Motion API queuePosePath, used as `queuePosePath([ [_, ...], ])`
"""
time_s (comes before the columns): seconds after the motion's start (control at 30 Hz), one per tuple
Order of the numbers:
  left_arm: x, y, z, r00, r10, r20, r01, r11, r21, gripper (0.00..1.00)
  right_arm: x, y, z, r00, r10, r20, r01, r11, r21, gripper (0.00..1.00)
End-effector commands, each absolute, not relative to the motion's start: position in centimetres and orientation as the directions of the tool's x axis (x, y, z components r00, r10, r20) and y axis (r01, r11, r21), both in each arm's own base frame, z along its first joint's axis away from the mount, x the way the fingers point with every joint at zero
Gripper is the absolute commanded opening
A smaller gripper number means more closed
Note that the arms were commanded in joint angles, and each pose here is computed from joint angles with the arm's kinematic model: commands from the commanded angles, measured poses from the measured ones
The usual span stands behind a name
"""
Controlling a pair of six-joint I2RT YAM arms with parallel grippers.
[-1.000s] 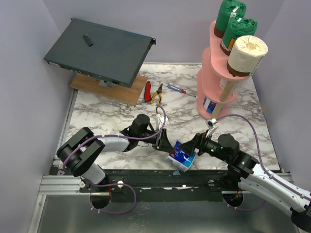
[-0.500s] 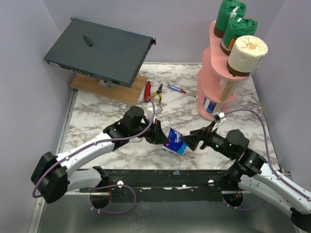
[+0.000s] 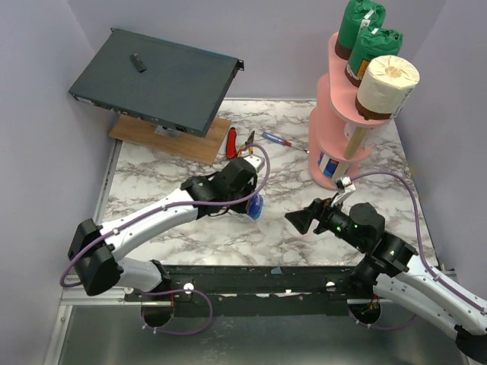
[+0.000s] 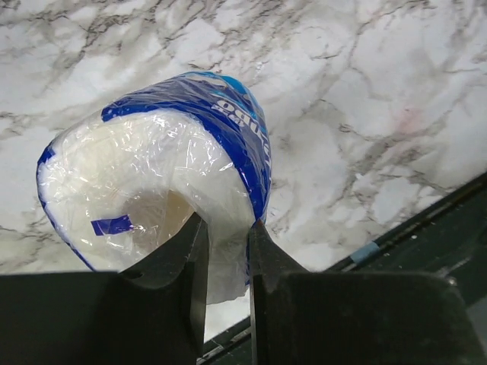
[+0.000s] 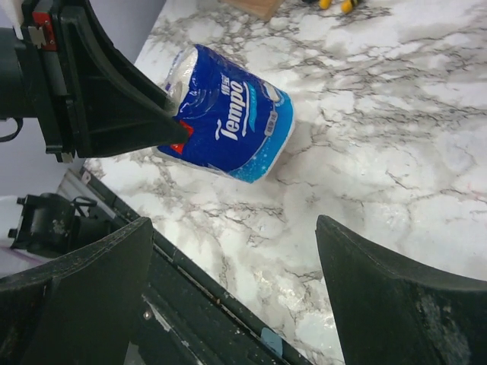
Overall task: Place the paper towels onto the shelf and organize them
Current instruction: Adjust the paper towel at the center of the board.
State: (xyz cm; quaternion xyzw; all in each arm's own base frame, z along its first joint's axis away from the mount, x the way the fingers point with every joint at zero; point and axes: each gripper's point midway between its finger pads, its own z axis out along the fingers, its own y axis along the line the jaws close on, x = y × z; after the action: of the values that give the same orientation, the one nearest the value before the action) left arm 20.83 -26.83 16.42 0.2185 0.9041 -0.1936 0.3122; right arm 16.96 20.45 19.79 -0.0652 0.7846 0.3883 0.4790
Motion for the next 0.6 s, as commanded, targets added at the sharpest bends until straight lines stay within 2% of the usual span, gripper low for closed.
queuePosePath([
  [0.0, 23.8, -25.9, 16.6, -0.653, 0.361, -0.665, 0.475, 0.88, 0.011, 0.12, 17.8, 19.2, 16.9, -0.58, 0.296, -0.759, -0.331, 0.766, 0.551, 0.9],
  [0.3, 25.9, -29.3, 15.8, -0.638, 0.38, -0.67, 0.47, 0.881, 0.051, 0.13, 17.9, 18.5, 13.6, -0.637, 0.293, -0.713, -0.228, 0.812, 0.538, 0.9],
  [0.43, 26.2, -30.1, 14.4, -0.657, 0.397, -0.641, 0.469, 0.881, 0.065, 0.15, 17.9, 18.5, 13.6, -0.638, 0.29, -0.713, -0.226, 0.815, 0.533, 0.9],
  [0.5, 26.2, -30.4, 14.1, -0.658, 0.404, -0.636, 0.469, 0.88, 0.073, 0.2, 18.0, 18.4, 13.5, -0.638, 0.291, -0.713, -0.218, 0.82, 0.53, 0.9],
  [0.57, 26.1, -30.6, 14.2, -0.657, 0.403, -0.638, 0.471, 0.879, 0.071, 0.28, 17.9, 18.3, 13.4, -0.641, 0.293, -0.709, -0.213, 0.82, 0.531, 0.9],
])
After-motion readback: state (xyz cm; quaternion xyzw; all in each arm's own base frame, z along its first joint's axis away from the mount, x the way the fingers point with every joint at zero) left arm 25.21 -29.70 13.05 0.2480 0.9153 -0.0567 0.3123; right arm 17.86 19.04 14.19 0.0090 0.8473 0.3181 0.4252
